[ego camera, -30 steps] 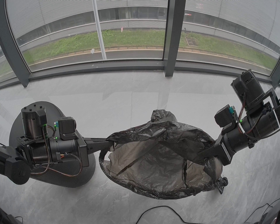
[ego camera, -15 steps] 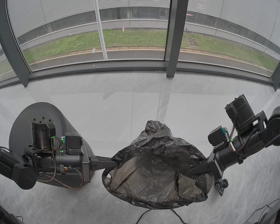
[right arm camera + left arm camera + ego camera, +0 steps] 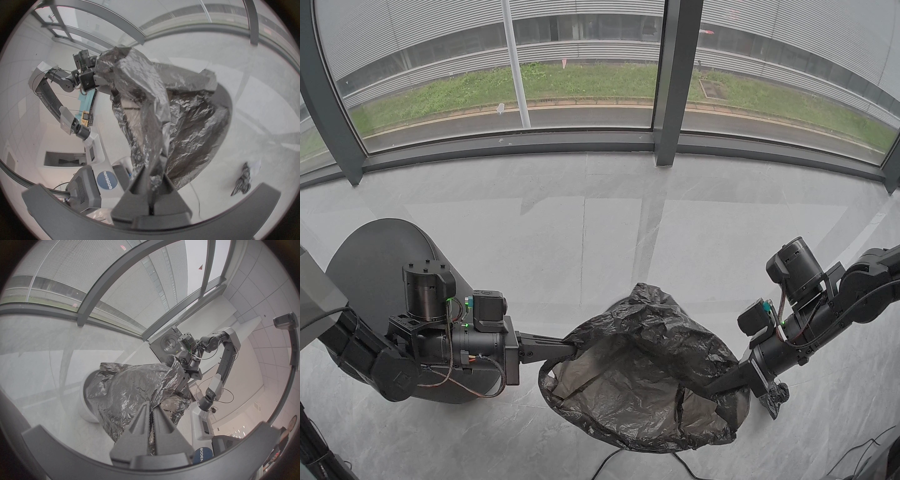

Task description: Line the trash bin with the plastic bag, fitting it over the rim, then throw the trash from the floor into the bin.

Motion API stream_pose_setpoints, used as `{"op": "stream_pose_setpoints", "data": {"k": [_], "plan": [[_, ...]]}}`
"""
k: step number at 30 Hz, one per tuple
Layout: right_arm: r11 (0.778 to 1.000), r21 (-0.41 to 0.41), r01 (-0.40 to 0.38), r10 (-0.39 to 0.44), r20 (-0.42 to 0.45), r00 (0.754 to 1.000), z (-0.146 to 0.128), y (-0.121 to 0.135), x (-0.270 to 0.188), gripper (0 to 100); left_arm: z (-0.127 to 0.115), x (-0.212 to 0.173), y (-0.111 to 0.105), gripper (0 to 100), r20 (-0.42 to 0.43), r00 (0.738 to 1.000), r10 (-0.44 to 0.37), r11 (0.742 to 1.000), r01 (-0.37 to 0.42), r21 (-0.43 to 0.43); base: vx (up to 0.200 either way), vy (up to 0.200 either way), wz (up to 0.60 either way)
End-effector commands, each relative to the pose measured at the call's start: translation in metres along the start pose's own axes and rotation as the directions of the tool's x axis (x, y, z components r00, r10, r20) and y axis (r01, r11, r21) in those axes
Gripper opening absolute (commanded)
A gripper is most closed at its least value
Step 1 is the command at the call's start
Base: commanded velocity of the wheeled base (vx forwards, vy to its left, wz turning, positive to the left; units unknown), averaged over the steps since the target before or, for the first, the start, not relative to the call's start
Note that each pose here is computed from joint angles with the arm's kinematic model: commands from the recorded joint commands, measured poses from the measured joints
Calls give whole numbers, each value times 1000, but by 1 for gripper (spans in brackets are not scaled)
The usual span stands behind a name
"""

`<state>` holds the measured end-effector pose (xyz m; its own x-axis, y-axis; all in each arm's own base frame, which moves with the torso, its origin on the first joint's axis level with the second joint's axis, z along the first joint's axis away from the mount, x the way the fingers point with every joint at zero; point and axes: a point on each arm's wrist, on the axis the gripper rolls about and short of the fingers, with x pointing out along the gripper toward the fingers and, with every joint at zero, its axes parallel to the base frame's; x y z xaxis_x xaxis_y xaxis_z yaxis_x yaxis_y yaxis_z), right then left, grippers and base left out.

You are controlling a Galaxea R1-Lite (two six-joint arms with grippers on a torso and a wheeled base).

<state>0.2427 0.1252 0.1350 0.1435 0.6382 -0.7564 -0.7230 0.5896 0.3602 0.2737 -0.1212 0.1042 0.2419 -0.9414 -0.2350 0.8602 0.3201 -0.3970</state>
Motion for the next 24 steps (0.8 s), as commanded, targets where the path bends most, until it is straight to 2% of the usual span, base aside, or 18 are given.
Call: {"op": "stream_pose_setpoints", "data": {"k": [1, 6, 16, 18, 24], "plan": [[998, 67, -14, 18, -63, 998, -8, -6, -2, 0, -16, 18, 20, 0, -40, 999, -31, 998, 28, -61, 0, 0, 0], [994, 113, -3, 13, -91, 996, -17, -17, 0, 0, -27, 29, 28, 0, -69, 997, -46, 995, 40, -93, 0, 0, 0], [993, 106, -58, 71, -118, 991, -17, -36, 20, 0, -32, 33, 34, 0, -81, 996, -45, 993, 36, -112, 0, 0, 0], [995, 82, -50, 57, -83, 995, -5, -52, 37, 0, -27, 35, 49, 0, -60, 998, -22, 994, 16, -104, 0, 0, 0], [999, 40, -16, 17, -15, 1000, 15, -74, 55, 0, -12, 41, 79, 0, -8, 999, 40, 997, -40, -61, 0, 0, 0]]}}
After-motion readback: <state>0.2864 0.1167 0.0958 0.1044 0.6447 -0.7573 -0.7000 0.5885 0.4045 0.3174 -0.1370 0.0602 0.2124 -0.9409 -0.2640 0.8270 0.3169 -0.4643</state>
